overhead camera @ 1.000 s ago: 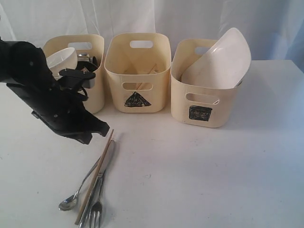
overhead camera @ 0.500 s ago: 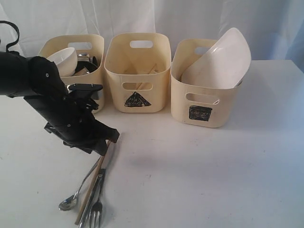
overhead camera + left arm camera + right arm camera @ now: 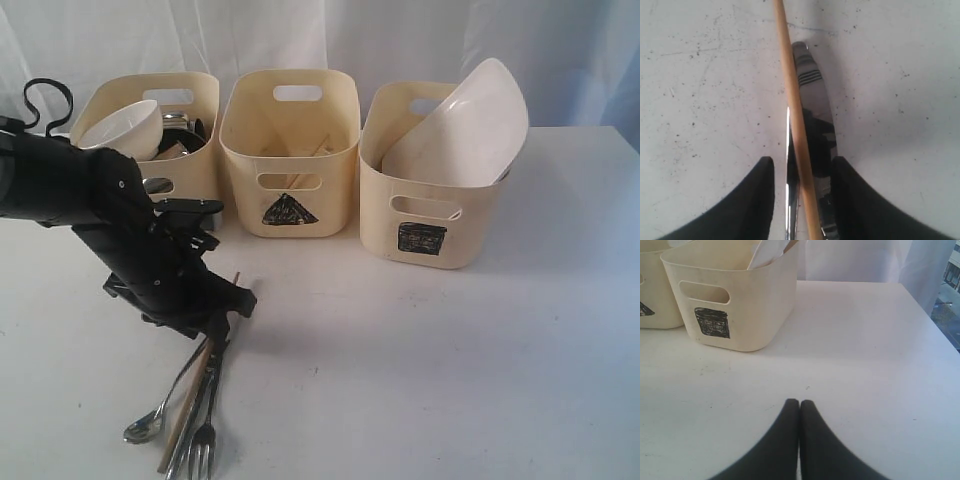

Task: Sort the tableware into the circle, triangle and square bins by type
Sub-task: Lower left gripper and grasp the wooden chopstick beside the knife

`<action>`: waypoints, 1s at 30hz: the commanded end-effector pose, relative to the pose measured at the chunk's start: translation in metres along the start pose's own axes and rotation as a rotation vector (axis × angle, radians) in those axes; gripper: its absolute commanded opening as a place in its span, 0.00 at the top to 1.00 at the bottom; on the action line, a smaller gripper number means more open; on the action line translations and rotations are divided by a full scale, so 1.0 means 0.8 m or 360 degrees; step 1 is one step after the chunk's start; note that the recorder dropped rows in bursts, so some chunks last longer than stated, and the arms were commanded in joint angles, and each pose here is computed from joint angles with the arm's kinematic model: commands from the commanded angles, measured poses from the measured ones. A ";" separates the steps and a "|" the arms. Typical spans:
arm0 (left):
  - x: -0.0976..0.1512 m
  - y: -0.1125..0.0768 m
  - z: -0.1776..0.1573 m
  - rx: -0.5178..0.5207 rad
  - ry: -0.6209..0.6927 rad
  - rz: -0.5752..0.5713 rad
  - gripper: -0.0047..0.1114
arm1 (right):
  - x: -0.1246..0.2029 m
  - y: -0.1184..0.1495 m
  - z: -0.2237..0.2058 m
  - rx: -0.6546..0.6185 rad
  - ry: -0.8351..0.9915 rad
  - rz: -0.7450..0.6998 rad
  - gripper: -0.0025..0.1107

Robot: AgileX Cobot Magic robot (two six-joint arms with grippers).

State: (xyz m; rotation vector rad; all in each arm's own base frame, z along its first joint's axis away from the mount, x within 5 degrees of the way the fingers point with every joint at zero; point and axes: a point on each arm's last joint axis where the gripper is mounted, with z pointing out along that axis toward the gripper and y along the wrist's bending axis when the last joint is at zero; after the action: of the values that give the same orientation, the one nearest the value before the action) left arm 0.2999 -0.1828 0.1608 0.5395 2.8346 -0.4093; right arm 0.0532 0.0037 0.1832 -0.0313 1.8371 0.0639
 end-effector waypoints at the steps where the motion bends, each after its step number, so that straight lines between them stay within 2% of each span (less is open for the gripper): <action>1: 0.004 -0.001 0.007 0.0004 0.0022 0.0003 0.64 | 0.002 0.000 0.001 0.0006 -0.0006 0.0005 0.98; 6: 0.006 0.003 0.022 -0.0006 0.0063 0.0014 0.65 | 0.002 0.000 0.001 0.0006 -0.0006 0.0005 0.98; 14: 0.006 0.004 0.023 -0.0015 0.0068 0.0026 0.65 | 0.002 0.000 0.001 0.0006 -0.0006 0.0005 0.98; 18: 0.009 0.006 0.023 -0.0046 0.0115 0.0081 0.78 | 0.002 0.000 0.001 0.0006 -0.0006 0.0005 0.98; 30: 0.013 0.006 0.023 -0.0049 0.0172 0.0094 0.78 | 0.002 0.000 0.001 0.0006 -0.0006 0.0005 0.98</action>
State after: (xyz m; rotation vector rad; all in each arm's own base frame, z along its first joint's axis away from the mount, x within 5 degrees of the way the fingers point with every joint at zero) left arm 0.3022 -0.1837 0.1497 0.5949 2.8374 -0.3688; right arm 0.0532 0.0037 0.1832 -0.0313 1.8371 0.0639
